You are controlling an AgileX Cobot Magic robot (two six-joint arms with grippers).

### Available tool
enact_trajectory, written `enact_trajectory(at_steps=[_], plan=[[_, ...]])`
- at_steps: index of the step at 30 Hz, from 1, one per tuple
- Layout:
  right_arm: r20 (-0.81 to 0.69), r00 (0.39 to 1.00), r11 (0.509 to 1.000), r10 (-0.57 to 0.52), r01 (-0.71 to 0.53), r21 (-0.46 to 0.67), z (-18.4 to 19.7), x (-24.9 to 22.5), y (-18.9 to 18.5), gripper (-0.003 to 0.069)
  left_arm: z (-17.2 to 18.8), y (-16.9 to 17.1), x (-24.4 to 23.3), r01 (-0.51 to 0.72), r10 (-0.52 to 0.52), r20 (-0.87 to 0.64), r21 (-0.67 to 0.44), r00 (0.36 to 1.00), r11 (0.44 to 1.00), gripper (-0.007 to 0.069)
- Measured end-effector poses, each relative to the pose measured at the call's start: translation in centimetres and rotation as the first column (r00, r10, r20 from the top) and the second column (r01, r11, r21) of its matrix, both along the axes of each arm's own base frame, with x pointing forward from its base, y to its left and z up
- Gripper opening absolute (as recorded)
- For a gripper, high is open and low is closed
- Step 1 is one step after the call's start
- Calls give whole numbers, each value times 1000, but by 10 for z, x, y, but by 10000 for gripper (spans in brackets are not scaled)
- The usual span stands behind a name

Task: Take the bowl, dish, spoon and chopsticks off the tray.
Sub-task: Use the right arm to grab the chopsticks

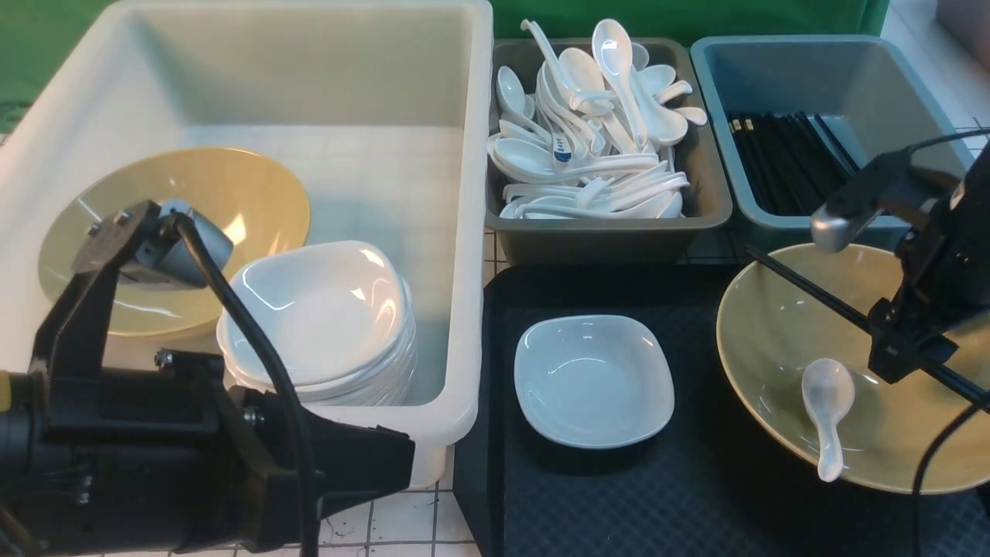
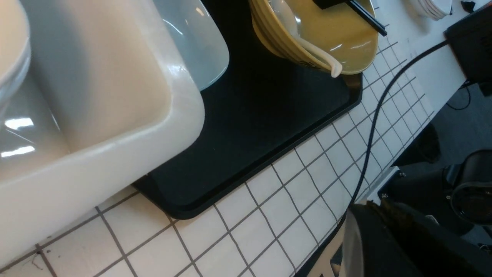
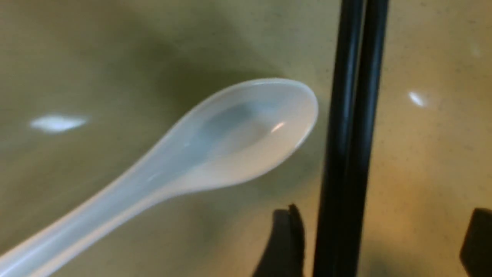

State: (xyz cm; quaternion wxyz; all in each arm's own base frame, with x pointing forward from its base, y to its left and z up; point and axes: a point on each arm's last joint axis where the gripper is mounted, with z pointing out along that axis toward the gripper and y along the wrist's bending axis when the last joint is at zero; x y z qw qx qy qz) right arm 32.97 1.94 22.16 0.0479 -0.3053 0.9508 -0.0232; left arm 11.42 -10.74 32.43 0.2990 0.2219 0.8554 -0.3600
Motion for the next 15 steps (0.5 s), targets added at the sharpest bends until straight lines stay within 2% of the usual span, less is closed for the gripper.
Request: enact_trajectory(at_steps=[3,6,7,10,11,15], plan=[[-26,1000,1000,1,-2,-5,-9,3,0,459,0,0,0,11,-11,12,1,1000,1000,-1],[-55,998,1000,7,-8,-8,-11,1,0,323,1,0,0,16,-16,17,0,1000,1000,-1],[-72,997,1000,11,-12,-10,-11,0,0,242,1,-1,0,17,-17,17,-2,1000,1000,-1],[-105,994,1000,10,-11,-11,-6,-3,-1,89,1,-1,0,20,-20,20,-3,1000,1000,-1],[-104,995,1000,2,-3,-11,-1,-3,-1,71,1,-1,0,20,-20,20,-3,1000,1000,-1],[-12,998,998,-58,58,27,37,-5,2,71,1,-1,0,23,-23,26,-1,999,1000,-1]])
